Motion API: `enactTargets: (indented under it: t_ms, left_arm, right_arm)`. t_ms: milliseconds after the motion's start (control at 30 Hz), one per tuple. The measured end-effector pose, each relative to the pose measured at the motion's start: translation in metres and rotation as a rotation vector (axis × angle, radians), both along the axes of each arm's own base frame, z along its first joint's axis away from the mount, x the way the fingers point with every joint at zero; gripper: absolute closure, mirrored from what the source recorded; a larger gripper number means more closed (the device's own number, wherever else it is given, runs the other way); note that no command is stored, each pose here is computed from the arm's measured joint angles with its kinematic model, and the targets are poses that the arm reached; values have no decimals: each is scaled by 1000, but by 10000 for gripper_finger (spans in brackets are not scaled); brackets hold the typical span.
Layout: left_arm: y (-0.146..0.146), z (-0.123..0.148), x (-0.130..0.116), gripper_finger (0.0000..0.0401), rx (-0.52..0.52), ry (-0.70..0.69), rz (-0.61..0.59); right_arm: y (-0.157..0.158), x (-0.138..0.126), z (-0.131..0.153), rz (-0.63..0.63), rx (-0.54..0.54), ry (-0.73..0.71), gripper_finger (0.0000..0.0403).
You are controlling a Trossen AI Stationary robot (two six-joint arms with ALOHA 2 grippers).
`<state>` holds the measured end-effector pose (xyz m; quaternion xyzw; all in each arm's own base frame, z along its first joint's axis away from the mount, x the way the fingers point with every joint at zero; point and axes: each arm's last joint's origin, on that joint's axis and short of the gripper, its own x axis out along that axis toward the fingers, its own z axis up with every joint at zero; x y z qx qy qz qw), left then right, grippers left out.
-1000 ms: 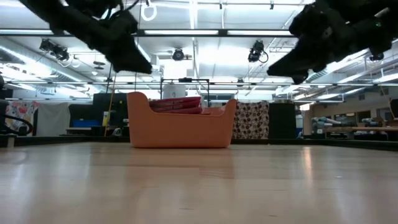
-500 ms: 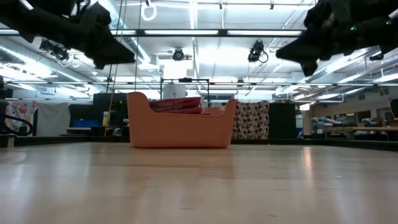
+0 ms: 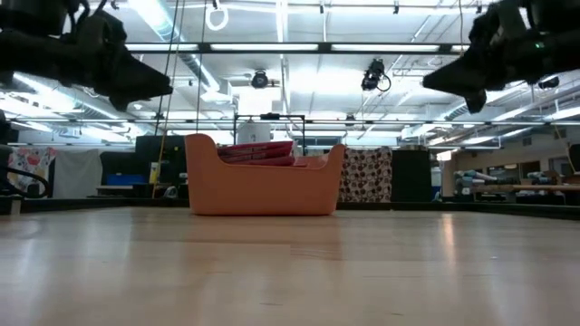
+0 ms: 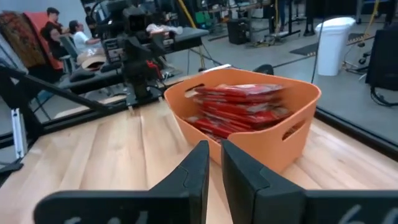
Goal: Sort popcorn bags into baskets
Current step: Return to Home Position
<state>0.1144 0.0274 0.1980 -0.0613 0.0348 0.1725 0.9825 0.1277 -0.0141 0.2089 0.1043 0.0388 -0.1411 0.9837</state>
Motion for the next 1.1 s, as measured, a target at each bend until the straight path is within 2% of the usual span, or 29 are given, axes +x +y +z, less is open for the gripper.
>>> enactTargets:
  t_ms: [200, 500, 733, 867, 933, 1100]
  left_arm:
    - [-6, -7, -9, 268, -1, -78, -25]
    - [-17, -14, -21, 319, 27, -179, -124]
    - [-23, -24, -18, 353, 24, -165, -217]
    - [-24, -23, -17, 362, 26, -188, -245]
    - [-24, -23, -17, 362, -6, -192, -224]
    - [-23, -24, -17, 361, -210, -232, -218]
  right_arm:
    - [-1, -13, -17, -58, 7, -70, 355]
    - [0, -32, -19, -77, 10, -235, 355]
    - [0, -34, -23, -82, 160, -322, 355]
    - [1, -33, -24, -53, 163, -309, 355]
    - [1, -33, -24, -53, 148, -304, 355]
    - [1, -34, -23, -53, 144, -308, 355]
